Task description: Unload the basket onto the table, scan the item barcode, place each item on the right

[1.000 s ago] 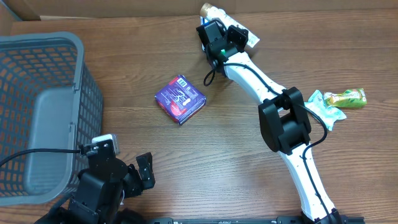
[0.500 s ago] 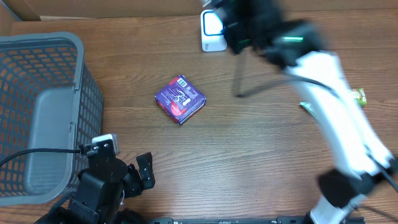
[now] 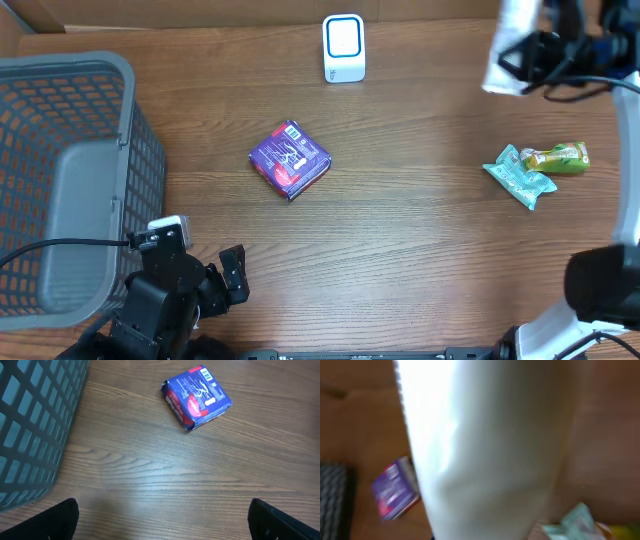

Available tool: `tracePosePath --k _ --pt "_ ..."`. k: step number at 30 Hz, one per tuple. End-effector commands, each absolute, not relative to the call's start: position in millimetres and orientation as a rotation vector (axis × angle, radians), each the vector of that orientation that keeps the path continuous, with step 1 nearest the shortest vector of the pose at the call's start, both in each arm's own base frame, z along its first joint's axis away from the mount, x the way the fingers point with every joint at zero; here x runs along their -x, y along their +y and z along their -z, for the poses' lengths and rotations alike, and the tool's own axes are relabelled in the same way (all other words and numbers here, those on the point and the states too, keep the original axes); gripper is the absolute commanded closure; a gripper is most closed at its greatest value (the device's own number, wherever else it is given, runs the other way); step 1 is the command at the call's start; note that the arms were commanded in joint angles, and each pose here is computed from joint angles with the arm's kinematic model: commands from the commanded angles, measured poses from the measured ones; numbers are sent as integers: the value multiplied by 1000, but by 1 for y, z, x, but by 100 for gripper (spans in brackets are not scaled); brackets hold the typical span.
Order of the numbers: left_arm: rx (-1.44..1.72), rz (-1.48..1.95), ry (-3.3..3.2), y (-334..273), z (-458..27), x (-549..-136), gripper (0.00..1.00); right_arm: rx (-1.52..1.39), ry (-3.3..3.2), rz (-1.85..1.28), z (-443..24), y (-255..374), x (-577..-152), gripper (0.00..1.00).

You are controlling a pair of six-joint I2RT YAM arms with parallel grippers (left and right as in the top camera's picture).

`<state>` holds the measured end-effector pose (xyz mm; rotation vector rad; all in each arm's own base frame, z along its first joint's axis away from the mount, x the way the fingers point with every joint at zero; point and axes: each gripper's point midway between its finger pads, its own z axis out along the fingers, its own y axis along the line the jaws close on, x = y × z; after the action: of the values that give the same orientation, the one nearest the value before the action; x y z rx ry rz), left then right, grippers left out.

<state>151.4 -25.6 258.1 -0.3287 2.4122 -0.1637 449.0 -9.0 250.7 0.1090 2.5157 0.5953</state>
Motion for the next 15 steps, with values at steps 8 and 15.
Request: tracePosePath --k 8,15 --pt "348 166 2407 -25 -258 -152 0 -1024 2432 -629 -119 -76 -439 96" --pt "348 166 2407 -25 -258 -152 1 -1089 2309 -620 -88 -82 -448 96"
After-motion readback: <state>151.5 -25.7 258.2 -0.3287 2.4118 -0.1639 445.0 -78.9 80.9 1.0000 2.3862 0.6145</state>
